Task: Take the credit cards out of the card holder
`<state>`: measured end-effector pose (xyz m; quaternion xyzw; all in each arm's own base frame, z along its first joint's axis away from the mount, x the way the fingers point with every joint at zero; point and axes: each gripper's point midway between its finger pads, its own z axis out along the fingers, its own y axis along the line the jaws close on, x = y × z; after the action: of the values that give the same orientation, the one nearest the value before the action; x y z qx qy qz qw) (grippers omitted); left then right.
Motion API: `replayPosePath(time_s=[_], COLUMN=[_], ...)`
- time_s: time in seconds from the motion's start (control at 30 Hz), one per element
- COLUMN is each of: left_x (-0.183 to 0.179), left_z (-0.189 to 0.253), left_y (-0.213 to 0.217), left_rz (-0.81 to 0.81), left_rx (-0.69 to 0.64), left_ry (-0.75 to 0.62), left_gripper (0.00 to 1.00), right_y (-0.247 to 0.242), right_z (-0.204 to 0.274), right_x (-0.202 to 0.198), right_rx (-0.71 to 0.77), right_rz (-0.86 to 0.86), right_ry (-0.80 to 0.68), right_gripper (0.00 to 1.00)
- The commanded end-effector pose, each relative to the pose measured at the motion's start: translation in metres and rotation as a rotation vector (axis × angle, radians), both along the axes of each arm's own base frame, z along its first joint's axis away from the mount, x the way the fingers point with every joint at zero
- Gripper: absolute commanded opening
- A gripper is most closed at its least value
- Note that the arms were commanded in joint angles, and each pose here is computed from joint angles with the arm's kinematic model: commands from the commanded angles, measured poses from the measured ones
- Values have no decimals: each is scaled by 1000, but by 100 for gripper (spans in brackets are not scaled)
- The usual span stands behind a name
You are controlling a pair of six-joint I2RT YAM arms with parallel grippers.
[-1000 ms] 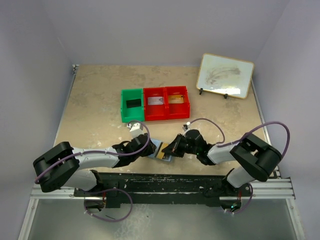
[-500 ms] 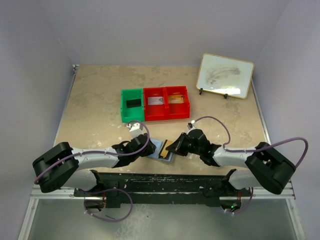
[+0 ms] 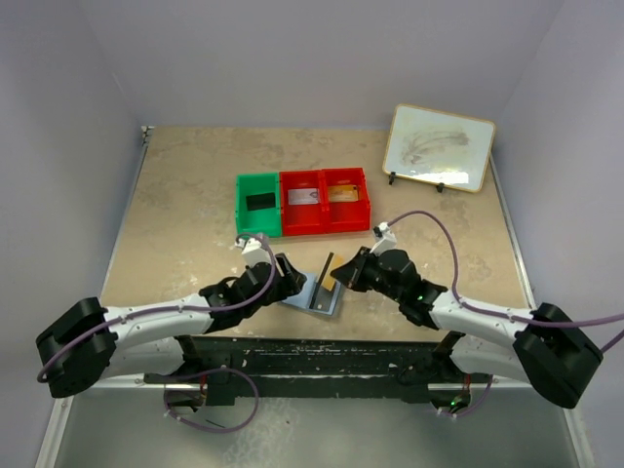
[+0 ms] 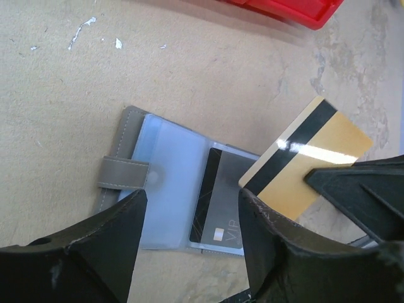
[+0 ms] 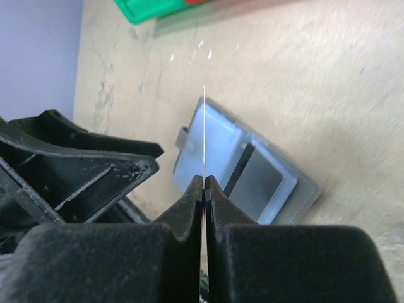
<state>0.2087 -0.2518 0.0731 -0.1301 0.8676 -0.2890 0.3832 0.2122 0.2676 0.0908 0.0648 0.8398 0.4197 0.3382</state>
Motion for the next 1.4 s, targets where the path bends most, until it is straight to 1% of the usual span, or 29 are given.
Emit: replayPosePath(time_s=[0.0,0.03,0.1,0.17,0.4,0.53,0.7,0.8,0.9,0.97,1.07,1.17,1.27,1.37], left_x=[2,3,5,9,25,29,36,48,59,64,68,63,56,53], left_z=[10,12,12,18,50,76,110,115,113,114,118,124,126,135], left_y=[12,15,26,35,65,85,108,126,148,168,191,199,208,224], left_rz=[2,11,32,51,96,130,164,184,206,247,323,358,399,478], left_rx=[49,64,127,175,315,418,510,550,562,566,562,555,555,589], left_ry=[-44,-48,-45,-54,-60,-72,-115,-105,-64,-58,-95,-112,-124,-141], left_gripper=[61,65,67,68,69,70,71,72,72,72,72,72,72,72], right_y=[-21,-26,-35,-46,-74,-75,-82,-87,-89,-93,-97,-94,-88,-90], right_z=[29,31,29,32,54,75,101,108,118,123,135,146,139,119], right_x=[33,38,43,49,68,73,88,105,118,127,140,147,161,176], right_rx=[-199,-250,-347,-431,-616,-612,-668,-674,-674,-674,-662,-684,-752,-851], right_rz=[-55,-60,-66,-83,-145,-154,-178,-154,-126,-128,-115,-67,-6,30], right_ry=[-246,-268,-281,-315,-456,-559,-607,-617,-655,-667,-718,-805,-793,-720], right_gripper=[0,0,0,0,0,0,0,0,0,0,0,0,0,0])
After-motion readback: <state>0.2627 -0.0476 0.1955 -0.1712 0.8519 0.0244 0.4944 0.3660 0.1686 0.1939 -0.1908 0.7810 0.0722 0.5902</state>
